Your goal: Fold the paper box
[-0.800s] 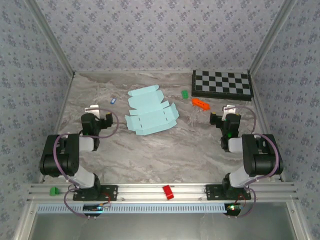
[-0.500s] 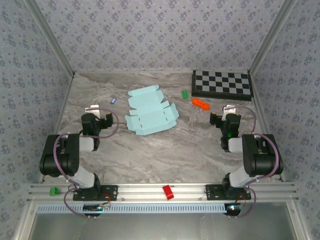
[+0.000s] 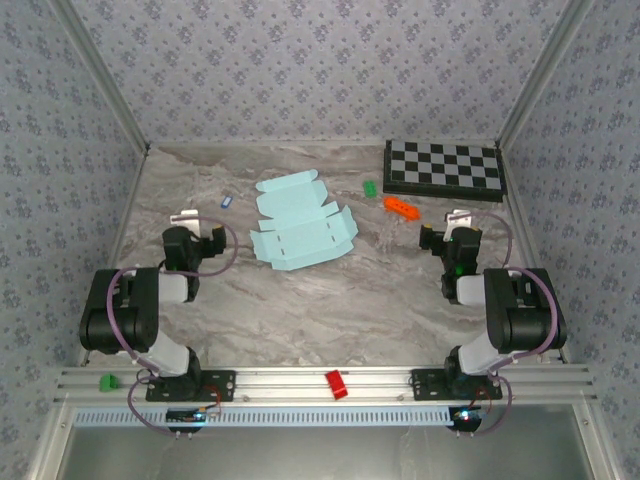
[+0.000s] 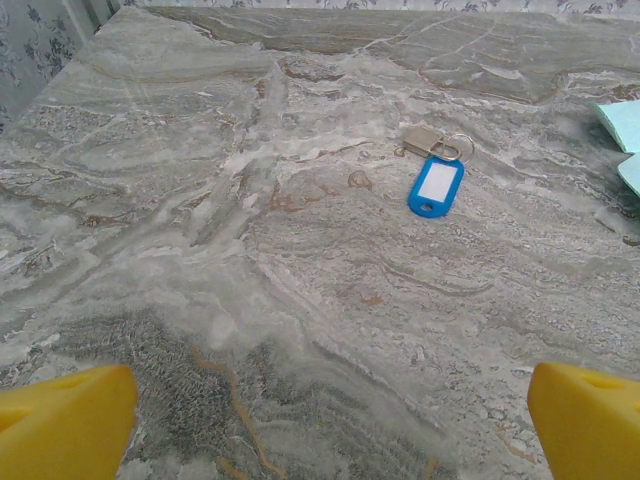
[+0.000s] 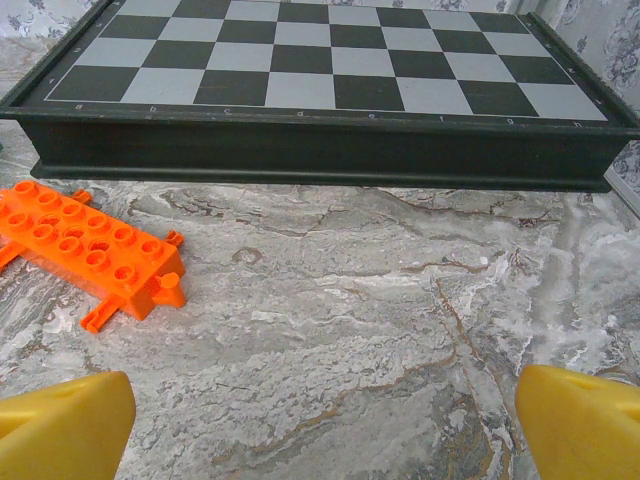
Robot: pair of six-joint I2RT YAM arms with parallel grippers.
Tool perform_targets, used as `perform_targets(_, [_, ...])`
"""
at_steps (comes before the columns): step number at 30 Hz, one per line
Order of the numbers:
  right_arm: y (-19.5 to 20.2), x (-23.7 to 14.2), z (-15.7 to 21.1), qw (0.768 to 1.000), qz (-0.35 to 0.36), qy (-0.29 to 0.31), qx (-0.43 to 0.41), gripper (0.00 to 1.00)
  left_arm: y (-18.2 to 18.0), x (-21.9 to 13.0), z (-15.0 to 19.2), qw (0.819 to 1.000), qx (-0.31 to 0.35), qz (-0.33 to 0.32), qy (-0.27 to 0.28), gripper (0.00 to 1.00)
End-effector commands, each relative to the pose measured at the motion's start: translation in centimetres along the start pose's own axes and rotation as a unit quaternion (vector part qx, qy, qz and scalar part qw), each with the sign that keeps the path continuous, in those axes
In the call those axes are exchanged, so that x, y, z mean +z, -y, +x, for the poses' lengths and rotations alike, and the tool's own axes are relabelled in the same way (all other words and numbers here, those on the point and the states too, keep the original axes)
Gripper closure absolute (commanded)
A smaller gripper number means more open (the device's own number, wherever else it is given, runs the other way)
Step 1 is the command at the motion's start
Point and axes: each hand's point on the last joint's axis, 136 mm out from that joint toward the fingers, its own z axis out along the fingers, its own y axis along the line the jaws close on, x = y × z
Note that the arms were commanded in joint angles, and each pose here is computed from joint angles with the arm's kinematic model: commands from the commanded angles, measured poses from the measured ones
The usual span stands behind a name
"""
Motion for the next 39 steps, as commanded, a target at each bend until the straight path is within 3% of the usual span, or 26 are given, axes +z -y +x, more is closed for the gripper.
perform_targets(1, [0.2, 0.2, -0.4, 1.0, 0.008, 0.008, 0.005, 0.0, 0.1, 0.2, -0.9, 1.0, 0.0, 0.005, 0.01, 0.0])
perform_targets(10, [0.2, 0.1, -0.4, 1.0, 0.008, 0.01, 0.006, 0.01, 0.0, 0.2, -1.0, 1.0, 0.001, 0.005, 0.012, 0.0])
perform_targets(15, [1.3, -0.7, -1.6, 0.999, 0.035, 0.014, 0.017, 0.01, -1.2, -0.4, -2.6, 0.999, -0.014, -0.033, 0.002, 0.0])
perform_targets(20, [1.7, -1.6, -3.2, 0.998, 0.043, -0.034, 0.036, 0.01, -0.8, -1.4, -4.7, 0.998, -0.029, -0.028, -0.04, 0.0])
perform_targets(25, [0.3, -2.9, -4.7, 0.99, 0.019, -0.104, 0.098, 0.01, 2.7, -1.5, -5.9, 0.995, -0.037, 0.026, -0.086, 0.0])
perform_targets(31, [-7.3, -4.4, -6.5, 0.977, -0.097, -0.152, 0.115, 0.01, 9.3, -0.3, -7.0, 0.984, -0.054, 0.095, -0.14, 0.01])
perform_targets(34, [-12.1, -5.4, -7.1, 0.971, -0.155, -0.153, 0.096, 0.0, 12.6, 1.0, -7.1, 0.973, -0.058, 0.132, -0.181, 0.1])
perform_targets(39, [-19.3, -6.1, -6.1, 0.958, -0.215, -0.176, 0.076, 0.06, 17.5, 3.8, -6.4, 0.946, -0.045, 0.189, -0.259, 0.48])
